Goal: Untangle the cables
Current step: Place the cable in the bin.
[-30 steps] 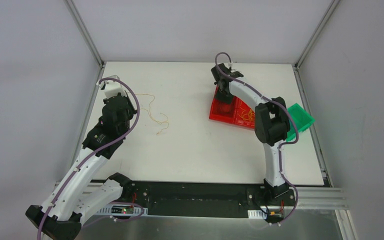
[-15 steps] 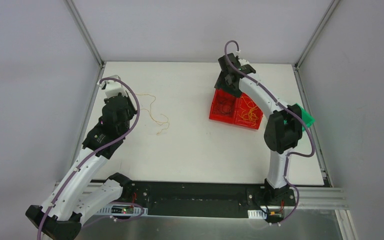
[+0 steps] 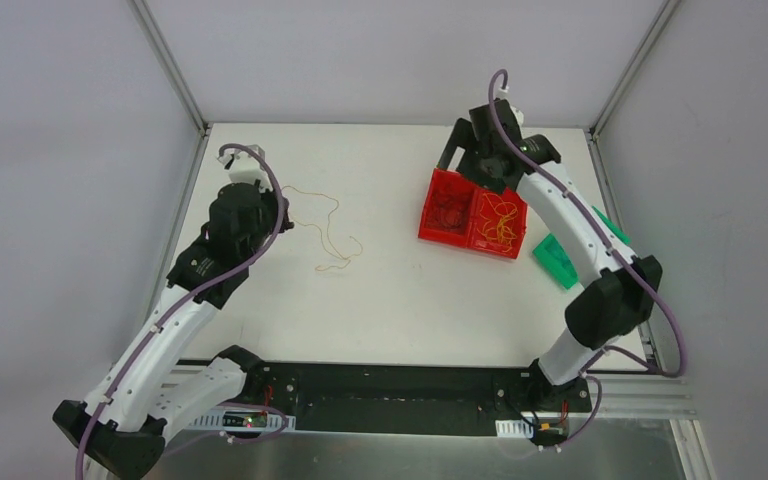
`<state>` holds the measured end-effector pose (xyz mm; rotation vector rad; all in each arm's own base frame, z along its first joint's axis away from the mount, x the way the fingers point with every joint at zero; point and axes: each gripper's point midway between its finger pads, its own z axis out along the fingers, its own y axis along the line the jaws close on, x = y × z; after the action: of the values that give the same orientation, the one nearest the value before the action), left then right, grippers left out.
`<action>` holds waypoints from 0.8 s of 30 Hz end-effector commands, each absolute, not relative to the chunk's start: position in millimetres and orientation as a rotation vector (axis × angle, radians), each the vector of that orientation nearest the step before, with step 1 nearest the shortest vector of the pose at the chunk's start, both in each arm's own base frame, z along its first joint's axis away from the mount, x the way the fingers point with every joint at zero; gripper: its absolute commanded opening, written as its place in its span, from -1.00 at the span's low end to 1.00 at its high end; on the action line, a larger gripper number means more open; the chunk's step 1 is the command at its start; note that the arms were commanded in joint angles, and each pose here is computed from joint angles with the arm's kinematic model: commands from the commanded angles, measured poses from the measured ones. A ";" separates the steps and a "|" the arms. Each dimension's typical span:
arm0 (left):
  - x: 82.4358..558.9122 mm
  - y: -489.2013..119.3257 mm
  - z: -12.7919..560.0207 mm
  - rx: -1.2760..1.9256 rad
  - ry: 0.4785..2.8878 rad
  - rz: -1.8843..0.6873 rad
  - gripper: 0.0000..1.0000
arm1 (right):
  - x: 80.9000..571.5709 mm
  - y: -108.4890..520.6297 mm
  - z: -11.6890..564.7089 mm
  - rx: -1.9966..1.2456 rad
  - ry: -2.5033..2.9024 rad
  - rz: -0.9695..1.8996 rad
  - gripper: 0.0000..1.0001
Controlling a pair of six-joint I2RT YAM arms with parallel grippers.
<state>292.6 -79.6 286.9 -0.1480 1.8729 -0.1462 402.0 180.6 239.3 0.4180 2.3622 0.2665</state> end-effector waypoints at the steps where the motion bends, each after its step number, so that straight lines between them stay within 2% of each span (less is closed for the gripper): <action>1: 286.7 -121.9 296.2 -0.124 1.921 -0.399 -1.00 | 356.0 183.4 259.9 0.280 2.330 0.458 0.99; 4: 289.4 -154.2 297.7 -0.073 1.957 -0.474 -1.00 | 329.0 168.7 257.5 0.272 2.305 0.504 0.98; 10: 305.7 -223.4 322.8 0.017 1.980 -0.583 -1.00 | 304.1 98.1 232.5 0.488 2.302 0.265 0.97; 18: 335.8 -313.7 375.4 0.013 1.943 -0.881 -1.00 | 282.9 26.6 261.6 0.727 2.046 0.123 0.97; 24: 386.5 -367.6 397.8 -0.016 1.881 -0.971 -1.00 | 276.4 -0.4 281.1 0.768 1.958 0.024 0.97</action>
<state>365.6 -331.1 370.9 0.0098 1.9544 -0.8344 277.2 22.3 262.8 0.7268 2.0477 0.1255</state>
